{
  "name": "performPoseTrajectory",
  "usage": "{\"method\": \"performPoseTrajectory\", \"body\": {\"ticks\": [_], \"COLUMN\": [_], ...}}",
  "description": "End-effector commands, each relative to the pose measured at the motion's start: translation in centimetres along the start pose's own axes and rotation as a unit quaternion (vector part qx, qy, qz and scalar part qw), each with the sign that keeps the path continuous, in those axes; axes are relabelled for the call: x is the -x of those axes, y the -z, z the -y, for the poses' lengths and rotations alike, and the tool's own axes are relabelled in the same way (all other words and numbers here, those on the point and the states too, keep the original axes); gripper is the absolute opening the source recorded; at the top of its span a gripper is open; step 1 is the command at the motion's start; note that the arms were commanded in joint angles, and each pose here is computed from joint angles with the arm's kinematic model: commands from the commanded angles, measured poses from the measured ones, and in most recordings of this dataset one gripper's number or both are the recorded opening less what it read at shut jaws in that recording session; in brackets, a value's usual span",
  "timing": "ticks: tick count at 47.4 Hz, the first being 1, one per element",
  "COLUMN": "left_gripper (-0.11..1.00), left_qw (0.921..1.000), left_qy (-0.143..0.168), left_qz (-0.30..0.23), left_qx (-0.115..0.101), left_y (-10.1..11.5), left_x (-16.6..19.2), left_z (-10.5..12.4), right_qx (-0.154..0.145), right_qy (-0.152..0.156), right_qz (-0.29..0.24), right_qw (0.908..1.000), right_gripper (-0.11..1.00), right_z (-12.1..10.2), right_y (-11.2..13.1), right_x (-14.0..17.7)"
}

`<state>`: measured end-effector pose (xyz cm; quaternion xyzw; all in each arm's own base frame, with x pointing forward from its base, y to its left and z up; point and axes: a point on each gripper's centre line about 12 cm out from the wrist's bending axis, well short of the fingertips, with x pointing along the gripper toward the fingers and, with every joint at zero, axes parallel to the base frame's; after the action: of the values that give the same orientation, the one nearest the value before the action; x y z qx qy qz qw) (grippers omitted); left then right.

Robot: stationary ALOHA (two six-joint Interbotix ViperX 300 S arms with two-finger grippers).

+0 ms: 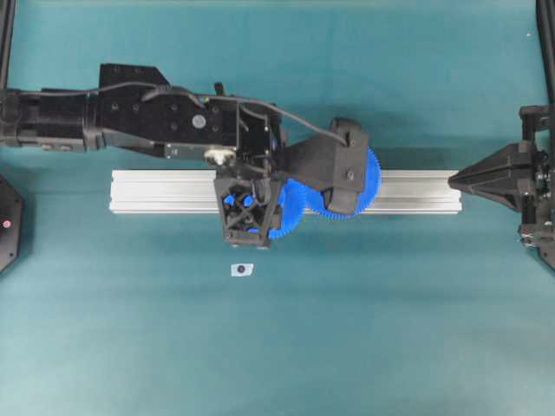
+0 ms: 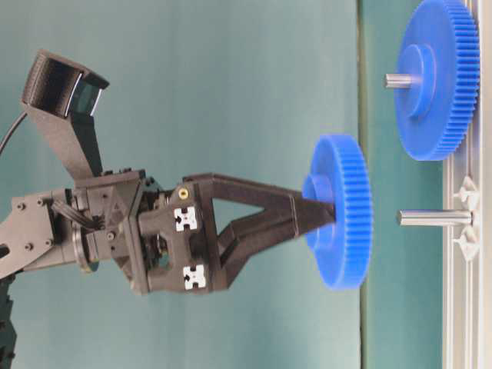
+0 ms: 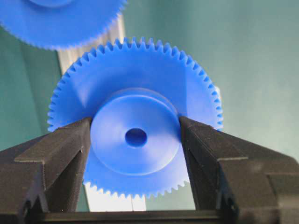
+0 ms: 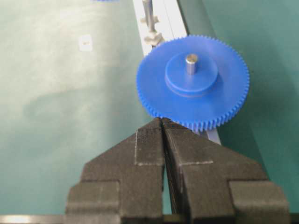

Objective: Find the location of the shaft and insert the small gear.
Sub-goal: 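Align the gear's bore with the left shaft and push it on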

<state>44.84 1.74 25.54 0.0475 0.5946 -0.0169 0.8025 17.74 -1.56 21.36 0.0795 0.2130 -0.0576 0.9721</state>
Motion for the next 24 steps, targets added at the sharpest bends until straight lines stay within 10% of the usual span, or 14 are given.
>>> {"method": "performPoseTrajectory", "body": {"ticks": [1, 24], "left_gripper": [0.63, 0.63], "left_qw": [0.9997, 0.9999], "left_qy": [-0.005, -0.003], "left_qz": [0.026, -0.012], "left_qx": [0.002, 0.005], "left_y": [-0.5, -0.1], "left_x": [1.6, -1.4], "left_z": [-0.3, -0.7], "right_qx": [-0.007, -0.006], "right_qy": [0.001, 0.001], "right_qz": [0.008, 0.007], "right_qw": [0.9999, 1.0], "right_gripper": [0.04, 0.04], "right_z": [0.0, 0.0], "right_y": [-0.5, -0.4], "right_x": [0.0, 0.0]}}
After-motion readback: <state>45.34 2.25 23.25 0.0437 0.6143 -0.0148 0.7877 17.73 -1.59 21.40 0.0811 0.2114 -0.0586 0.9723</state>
